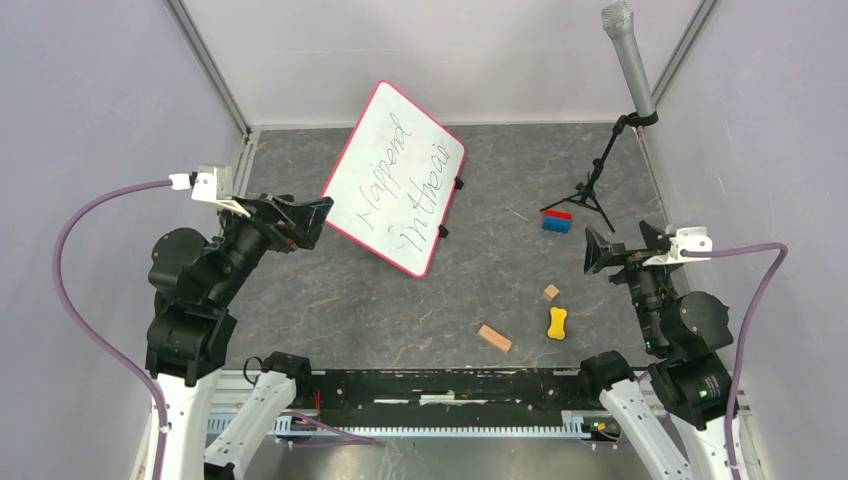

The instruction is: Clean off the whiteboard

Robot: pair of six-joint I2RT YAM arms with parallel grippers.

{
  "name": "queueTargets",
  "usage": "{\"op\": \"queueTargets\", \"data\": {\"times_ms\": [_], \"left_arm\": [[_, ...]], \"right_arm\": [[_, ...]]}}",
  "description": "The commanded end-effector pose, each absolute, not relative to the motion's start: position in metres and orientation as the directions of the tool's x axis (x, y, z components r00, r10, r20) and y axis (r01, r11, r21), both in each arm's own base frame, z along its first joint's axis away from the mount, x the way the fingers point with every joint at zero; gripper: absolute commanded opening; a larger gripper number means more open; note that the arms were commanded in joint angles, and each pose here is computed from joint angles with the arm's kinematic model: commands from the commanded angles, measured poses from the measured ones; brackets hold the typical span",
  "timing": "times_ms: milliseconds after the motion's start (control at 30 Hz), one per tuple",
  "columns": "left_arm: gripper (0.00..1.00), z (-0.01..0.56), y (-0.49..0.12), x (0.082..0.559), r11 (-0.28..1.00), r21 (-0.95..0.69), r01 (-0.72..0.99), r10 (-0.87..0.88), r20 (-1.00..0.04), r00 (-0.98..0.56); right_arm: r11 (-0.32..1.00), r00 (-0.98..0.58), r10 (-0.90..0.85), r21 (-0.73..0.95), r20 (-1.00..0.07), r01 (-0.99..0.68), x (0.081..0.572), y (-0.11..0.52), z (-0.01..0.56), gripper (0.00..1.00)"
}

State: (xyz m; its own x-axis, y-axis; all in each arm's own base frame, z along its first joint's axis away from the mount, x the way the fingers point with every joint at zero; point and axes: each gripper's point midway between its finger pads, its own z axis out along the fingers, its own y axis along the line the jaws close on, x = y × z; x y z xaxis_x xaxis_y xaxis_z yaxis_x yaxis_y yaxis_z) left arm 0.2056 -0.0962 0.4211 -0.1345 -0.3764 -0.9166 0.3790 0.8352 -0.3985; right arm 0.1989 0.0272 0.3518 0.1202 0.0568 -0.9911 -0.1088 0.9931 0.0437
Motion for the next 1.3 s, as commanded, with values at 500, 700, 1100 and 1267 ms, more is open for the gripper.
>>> {"op": "queueTargets", "data": {"times_ms": [500,700,1100,1267], "left_arm": [[1.0,0.389,-0.113,0.233,0.836,-0.35,0.423,-0.267,-0.932,-0.245],[1.0,0.37,-0.124,0.247,0.812,-0.382,0.44,-0.264,-0.914,-0.306],[1.0,0.344,-0.136,0.257,0.799,-0.394,0.455,-0.263,-0.909,-0.324],[1.0,0.324,-0.135,0.263,0.833,-0.348,0.43,-0.216,-0.92,-0.328]], "right_arm": [[0.997,-0.502,0.074,0.049,-0.862,0.064,0.227,0.029,0.179,0.98],[0.998,-0.704,0.052,0.012,-0.708,0.062,0.214,0.035,0.13,0.98],[0.987,-0.923,0.159,0.028,-0.351,0.159,0.154,0.044,0.037,0.98],[0.988,-0.925,0.155,0.052,-0.347,0.146,0.153,0.05,0.026,0.96]]}}
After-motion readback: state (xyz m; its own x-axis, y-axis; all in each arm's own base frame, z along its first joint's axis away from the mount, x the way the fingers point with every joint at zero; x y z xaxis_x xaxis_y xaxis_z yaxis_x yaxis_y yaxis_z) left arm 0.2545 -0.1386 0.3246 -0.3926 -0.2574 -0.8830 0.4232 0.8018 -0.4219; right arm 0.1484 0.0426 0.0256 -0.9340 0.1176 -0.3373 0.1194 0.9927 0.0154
